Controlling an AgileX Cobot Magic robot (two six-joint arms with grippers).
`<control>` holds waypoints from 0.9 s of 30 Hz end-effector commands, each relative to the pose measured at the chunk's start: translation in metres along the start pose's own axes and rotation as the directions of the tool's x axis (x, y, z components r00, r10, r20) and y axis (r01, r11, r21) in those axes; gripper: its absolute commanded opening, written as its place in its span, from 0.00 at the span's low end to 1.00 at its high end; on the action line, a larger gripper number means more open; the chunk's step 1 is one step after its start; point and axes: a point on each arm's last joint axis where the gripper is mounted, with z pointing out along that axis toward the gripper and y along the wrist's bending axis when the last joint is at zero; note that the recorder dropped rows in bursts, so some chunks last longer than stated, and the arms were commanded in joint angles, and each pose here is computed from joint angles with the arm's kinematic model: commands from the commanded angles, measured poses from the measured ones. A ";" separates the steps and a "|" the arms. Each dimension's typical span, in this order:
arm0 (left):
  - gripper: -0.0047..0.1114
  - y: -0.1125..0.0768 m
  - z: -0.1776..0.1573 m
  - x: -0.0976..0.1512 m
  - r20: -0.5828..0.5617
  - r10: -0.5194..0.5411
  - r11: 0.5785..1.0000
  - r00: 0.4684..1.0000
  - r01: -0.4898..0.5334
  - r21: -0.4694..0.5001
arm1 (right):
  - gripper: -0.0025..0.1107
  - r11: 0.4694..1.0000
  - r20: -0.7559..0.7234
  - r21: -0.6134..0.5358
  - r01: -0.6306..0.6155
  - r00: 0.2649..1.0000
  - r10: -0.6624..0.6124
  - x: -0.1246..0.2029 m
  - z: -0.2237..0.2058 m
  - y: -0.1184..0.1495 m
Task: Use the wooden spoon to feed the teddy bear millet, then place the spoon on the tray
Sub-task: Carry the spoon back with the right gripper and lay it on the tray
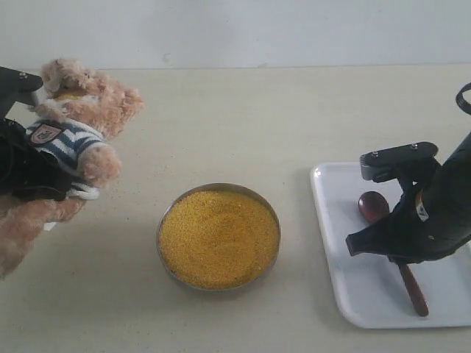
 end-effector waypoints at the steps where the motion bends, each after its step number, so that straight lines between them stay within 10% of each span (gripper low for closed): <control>1: 0.07 -0.001 -0.002 -0.002 0.008 -0.037 0.999 0.999 0.037 0.002 | 0.48 1.000 0.010 0.003 -0.002 1.000 0.002 -0.001 -0.002 -0.001; 20: 0.09 0.002 0.060 0.008 -0.184 -0.308 0.951 0.933 0.309 -0.024 | 0.56 0.997 0.226 -0.071 -0.042 0.973 0.057 -0.009 -0.085 -0.012; 27: 0.45 0.002 0.058 0.003 -0.181 -0.331 0.943 0.926 0.332 -0.026 | 0.56 0.995 0.228 -0.098 -0.035 0.972 0.057 -0.009 -0.084 -0.009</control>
